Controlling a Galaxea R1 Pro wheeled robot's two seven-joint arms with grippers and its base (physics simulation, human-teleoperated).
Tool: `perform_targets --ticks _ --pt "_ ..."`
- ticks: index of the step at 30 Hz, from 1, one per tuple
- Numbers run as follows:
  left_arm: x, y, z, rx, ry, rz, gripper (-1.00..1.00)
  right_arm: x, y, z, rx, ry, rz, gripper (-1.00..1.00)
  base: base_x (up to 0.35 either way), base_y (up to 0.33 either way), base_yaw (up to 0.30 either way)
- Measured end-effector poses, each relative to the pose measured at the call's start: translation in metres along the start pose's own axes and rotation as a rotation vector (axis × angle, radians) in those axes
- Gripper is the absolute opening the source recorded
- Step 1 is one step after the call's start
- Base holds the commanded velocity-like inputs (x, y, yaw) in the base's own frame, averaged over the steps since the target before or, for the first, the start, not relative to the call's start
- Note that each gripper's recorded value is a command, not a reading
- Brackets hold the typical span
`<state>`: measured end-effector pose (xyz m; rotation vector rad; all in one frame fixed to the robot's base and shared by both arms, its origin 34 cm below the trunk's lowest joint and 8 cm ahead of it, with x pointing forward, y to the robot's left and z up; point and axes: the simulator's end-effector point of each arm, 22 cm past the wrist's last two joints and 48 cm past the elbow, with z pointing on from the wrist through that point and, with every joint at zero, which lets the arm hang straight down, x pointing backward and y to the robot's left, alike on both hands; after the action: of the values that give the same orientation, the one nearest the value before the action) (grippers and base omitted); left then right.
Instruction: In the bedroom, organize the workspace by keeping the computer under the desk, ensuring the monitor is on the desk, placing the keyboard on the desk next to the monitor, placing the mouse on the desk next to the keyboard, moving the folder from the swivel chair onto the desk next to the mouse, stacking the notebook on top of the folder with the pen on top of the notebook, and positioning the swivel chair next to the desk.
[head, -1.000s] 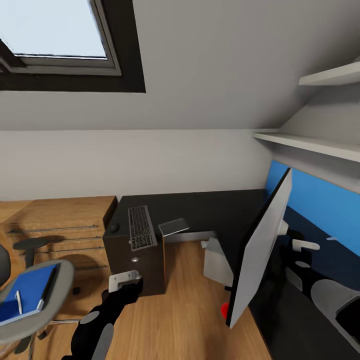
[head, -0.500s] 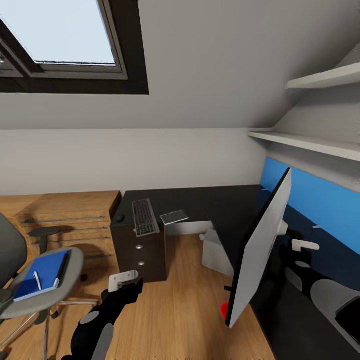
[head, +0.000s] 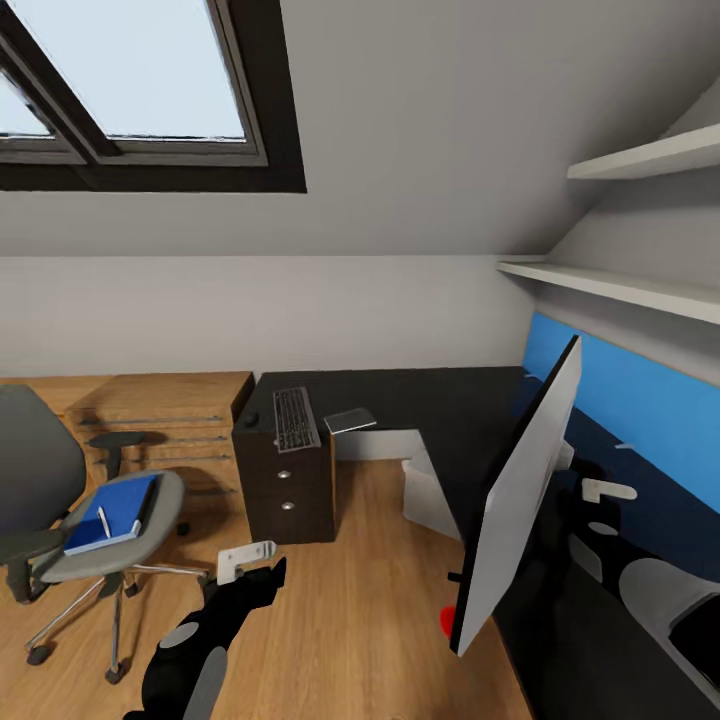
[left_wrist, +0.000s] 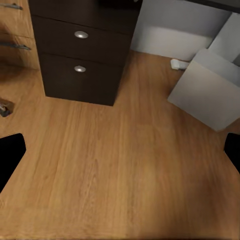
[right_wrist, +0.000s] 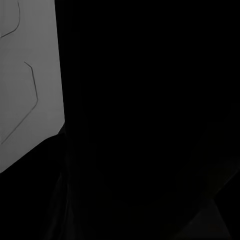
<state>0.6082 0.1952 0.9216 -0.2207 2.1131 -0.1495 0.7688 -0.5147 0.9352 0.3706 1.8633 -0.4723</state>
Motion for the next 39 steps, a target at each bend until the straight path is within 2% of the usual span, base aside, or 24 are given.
perform_targets --ticks 11,39 --pt "-0.0001 -0.0001 -0.0002 0.000 0.000 0.001 1.00 0.0001 -0.0002 -0.0002 0.000 0.001 0.002 -1.00 -0.206 -0.253 0.252" --pt "-0.0004 0.0003 -0.0004 -0.001 -0.001 0.001 1.00 -0.0003 -0.0001 -0.0003 -0.001 0.001 0.006 -1.00 -0.001 -0.330 0.004"
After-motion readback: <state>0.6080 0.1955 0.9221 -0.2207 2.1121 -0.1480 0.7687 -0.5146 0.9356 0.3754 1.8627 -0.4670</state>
